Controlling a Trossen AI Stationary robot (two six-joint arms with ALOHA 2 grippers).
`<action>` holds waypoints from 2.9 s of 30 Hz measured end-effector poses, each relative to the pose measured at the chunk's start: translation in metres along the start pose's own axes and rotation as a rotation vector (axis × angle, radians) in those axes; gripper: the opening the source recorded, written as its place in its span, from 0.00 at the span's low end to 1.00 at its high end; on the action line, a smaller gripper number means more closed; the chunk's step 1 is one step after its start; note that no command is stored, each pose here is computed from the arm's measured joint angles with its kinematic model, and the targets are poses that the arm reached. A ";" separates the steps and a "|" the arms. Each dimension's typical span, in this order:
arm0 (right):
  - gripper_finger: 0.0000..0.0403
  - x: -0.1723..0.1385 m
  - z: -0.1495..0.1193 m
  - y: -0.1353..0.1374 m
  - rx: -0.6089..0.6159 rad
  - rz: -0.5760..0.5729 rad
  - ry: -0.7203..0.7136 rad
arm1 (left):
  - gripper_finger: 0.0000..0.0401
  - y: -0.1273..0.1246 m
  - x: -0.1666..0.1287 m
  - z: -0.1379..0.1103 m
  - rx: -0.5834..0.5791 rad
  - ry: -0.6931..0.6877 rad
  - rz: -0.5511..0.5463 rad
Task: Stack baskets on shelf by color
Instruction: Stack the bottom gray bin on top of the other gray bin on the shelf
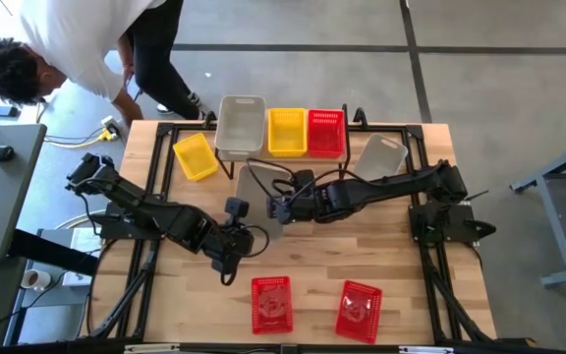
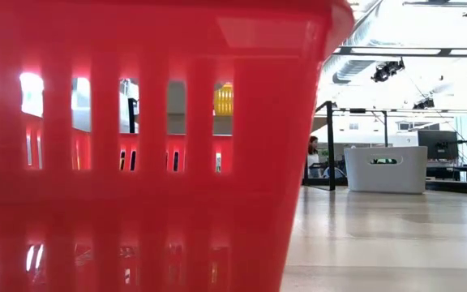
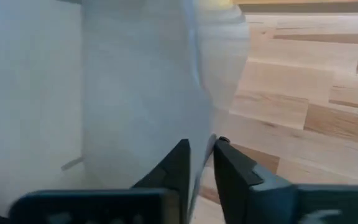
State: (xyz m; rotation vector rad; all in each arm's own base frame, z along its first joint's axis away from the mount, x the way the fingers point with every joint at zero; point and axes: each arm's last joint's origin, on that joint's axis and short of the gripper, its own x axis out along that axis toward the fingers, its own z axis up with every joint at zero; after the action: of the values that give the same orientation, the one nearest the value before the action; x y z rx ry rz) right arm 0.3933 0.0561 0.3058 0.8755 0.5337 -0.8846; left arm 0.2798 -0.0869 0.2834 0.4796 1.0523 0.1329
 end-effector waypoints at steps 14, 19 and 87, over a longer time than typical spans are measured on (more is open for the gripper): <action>0.39 -0.020 0.012 -0.004 -0.027 0.019 -0.014 | 0.00 0.004 -0.018 -0.005 -0.029 -0.041 0.017; 0.39 -0.037 0.023 -0.006 -0.051 0.062 -0.033 | 0.00 0.012 -0.035 -0.010 -0.053 -0.095 0.019; 0.39 -0.033 0.149 -0.060 -0.495 0.073 -0.048 | 0.00 0.240 -0.061 -0.118 -0.210 -0.066 -0.047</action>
State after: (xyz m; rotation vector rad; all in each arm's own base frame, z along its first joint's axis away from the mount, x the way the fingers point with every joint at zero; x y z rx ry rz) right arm 0.3332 -0.0733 0.3859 0.4193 0.6392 -0.6629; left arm 0.1769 0.1434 0.3902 0.2676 0.9719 0.1822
